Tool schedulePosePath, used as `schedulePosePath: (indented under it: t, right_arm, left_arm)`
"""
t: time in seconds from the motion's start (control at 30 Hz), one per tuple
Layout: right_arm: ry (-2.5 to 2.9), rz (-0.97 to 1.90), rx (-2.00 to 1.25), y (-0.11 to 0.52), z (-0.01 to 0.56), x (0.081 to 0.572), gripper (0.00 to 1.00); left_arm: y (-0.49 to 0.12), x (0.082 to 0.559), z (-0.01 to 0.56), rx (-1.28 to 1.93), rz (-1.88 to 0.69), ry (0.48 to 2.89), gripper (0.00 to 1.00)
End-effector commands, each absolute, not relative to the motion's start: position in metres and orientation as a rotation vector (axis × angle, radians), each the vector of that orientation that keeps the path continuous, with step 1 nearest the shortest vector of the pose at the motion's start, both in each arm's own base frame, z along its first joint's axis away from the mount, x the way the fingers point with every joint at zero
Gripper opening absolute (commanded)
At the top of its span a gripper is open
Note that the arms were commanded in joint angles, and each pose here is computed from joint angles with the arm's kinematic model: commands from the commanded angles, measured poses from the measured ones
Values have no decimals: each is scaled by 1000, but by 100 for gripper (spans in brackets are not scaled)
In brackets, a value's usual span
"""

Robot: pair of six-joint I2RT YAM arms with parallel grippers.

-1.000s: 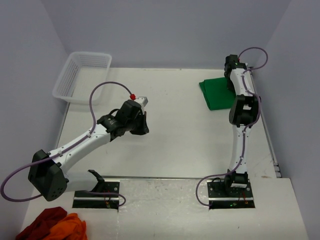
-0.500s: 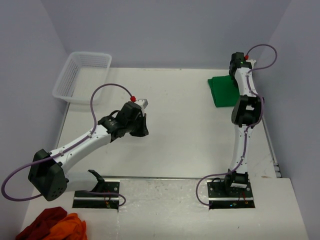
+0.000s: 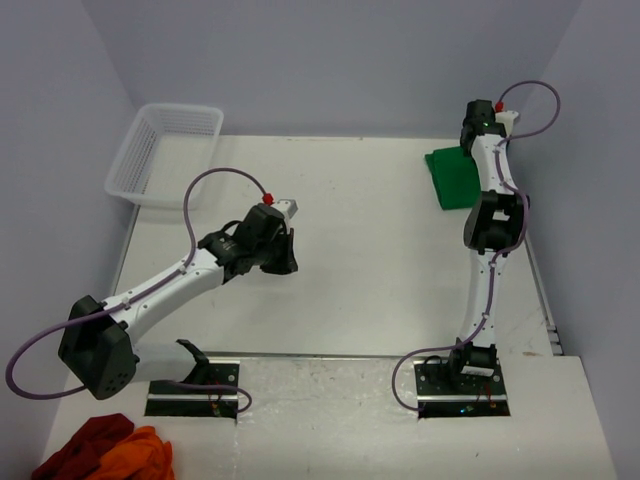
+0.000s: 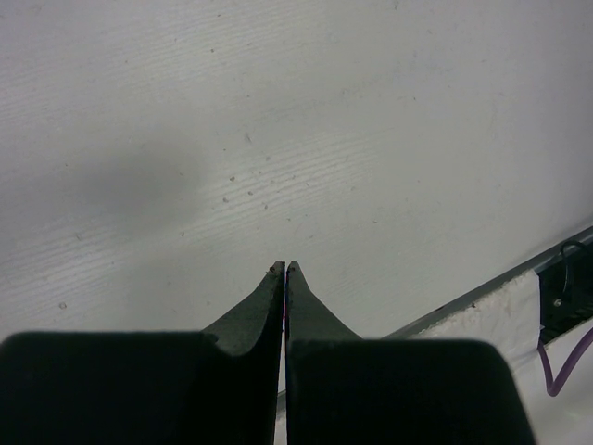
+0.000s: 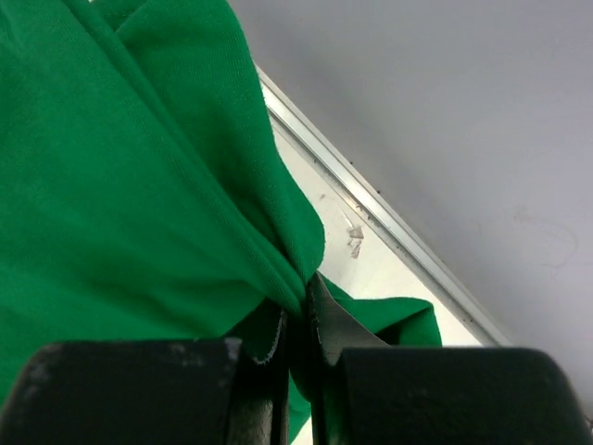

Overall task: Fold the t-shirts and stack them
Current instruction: Put the neatly folded tshirt into the corner of the board with the right arm

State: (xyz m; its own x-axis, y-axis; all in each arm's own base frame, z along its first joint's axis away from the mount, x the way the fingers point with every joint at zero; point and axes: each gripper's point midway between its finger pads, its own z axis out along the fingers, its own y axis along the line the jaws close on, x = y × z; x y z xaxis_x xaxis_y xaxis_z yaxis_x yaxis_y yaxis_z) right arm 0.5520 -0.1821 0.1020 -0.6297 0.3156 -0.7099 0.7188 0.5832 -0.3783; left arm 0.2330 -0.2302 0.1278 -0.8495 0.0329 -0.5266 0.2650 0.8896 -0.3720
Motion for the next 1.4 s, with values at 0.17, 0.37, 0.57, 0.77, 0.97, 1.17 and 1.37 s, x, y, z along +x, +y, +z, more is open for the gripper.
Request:
schedulePosePath:
  t: [0.17,0.37,0.57,0.77,0.97,1.17,1.37]
  right_arm:
    - [2102,-910,871,-199,140,553,19]
    - [2099,-816,856,-188,162,553,82]
    - [2174,-748,764,-165,173,546,84]
    - [2410,-554,706,-124,142,508,0]
    - [2613,-457,660,-97,109,478,0]
    - [2687,-490,646,-97,95,459,0]
    - [2723,-565,654,-103,87,445,0]
  left_arm:
    - [-238,231,128,292,-643,2503,0]
    - [-237,227,131,281,-662,2496,0]
    - [-236,226,141,260,-685,2467,0]
    - [-235,223,145,253,-697,2449,0]
    - [-233,220,156,244,-724,2412,0]
    - [-231,218,159,236,-734,2396,0]
    - [-229,215,156,238,-735,2400,0]
